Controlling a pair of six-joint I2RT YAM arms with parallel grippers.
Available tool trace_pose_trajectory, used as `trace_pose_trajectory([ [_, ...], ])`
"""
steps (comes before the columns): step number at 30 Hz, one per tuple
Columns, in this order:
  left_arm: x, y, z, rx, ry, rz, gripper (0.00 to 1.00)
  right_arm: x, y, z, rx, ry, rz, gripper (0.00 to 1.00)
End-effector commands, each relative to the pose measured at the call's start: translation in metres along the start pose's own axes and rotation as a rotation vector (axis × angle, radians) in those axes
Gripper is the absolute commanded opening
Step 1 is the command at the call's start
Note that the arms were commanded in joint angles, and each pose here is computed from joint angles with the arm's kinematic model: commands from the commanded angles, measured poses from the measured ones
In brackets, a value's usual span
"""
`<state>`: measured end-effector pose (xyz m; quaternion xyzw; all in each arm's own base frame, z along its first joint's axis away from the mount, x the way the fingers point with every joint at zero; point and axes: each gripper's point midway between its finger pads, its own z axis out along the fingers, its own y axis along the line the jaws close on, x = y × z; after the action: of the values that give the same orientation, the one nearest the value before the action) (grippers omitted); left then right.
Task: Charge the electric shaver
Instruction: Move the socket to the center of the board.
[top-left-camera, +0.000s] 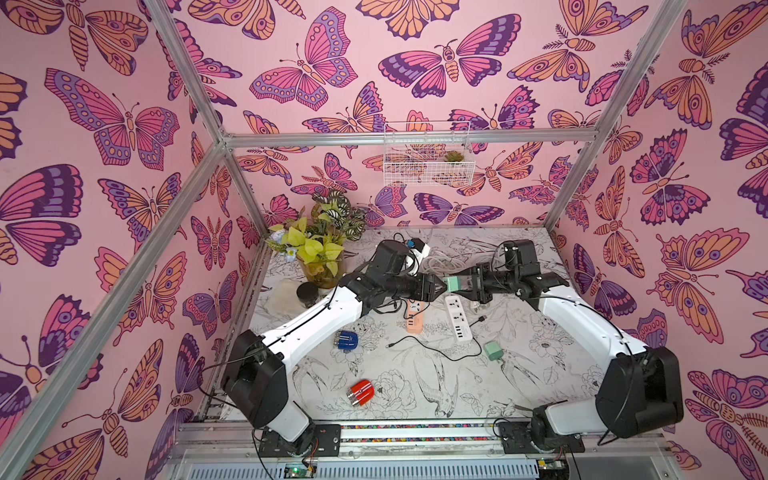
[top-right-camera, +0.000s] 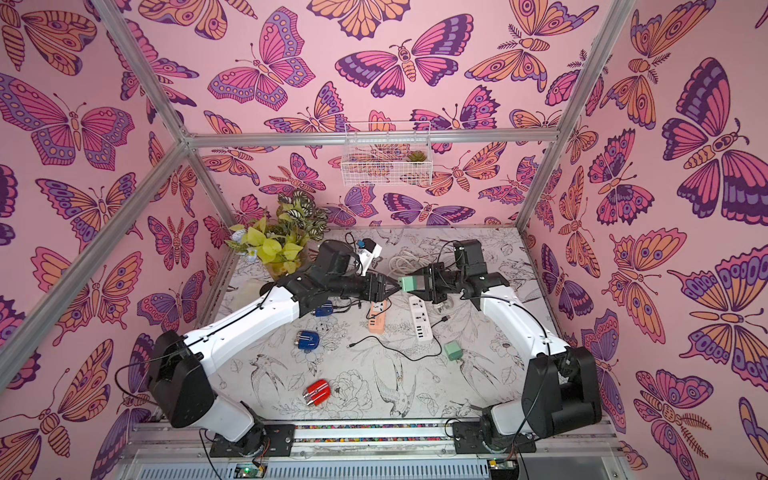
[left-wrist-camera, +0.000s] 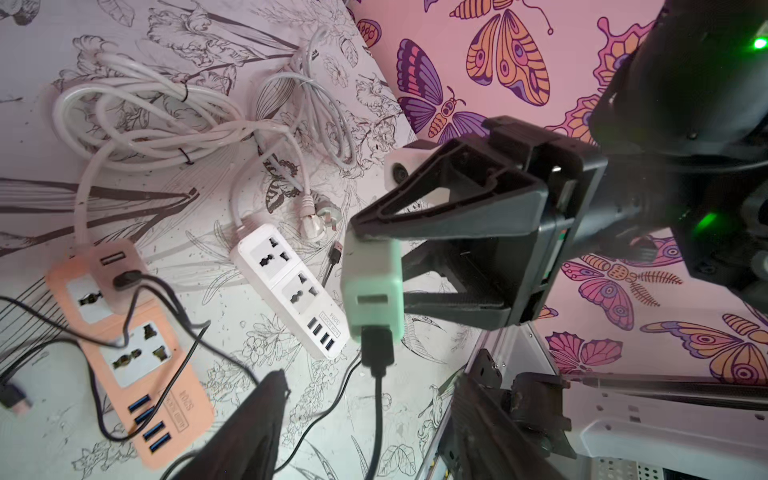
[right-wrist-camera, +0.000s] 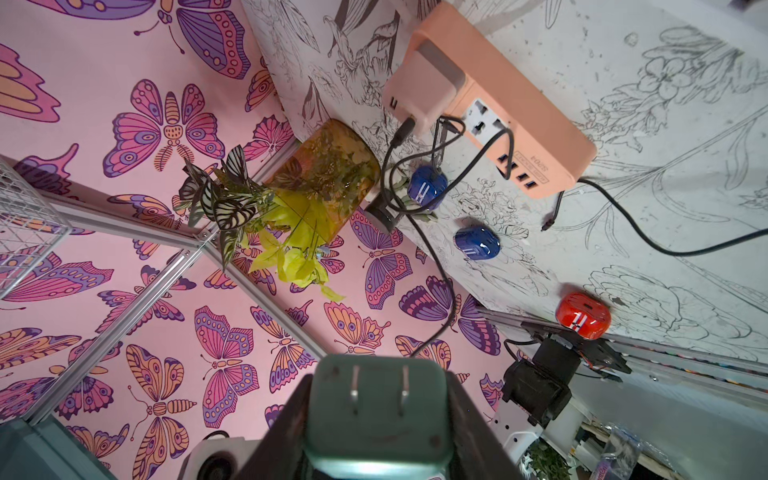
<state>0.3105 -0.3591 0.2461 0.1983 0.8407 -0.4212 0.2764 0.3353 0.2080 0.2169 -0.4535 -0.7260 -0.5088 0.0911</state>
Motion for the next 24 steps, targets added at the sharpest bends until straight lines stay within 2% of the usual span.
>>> trace_pose_trajectory([
  [1,-0.013,-0.008,0.009,0.030,-0.026,0.064,0.63,0.009,0.003,-0.004,-0.018,0.037,0.013,0.00],
  [8,-0.013,0.001,0.023,0.004,-0.014,0.064,0.51,0.014,0.005,-0.005,-0.045,0.060,0.039,0.00],
  [14,-0.012,0.000,0.033,0.029,0.001,0.034,0.34,0.018,0.005,-0.006,-0.057,0.067,0.046,0.00],
  [22,-0.008,-0.002,0.038,0.046,0.019,0.018,0.29,0.016,0.008,-0.004,-0.076,0.059,0.051,0.00],
  [23,-0.008,-0.002,0.038,0.046,0.020,0.016,0.31,0.016,0.010,-0.004,-0.083,0.062,0.053,0.00],
  [24,-0.008,-0.003,0.038,0.047,0.019,0.018,0.38,0.016,0.011,-0.003,-0.086,0.065,0.055,0.00],
])
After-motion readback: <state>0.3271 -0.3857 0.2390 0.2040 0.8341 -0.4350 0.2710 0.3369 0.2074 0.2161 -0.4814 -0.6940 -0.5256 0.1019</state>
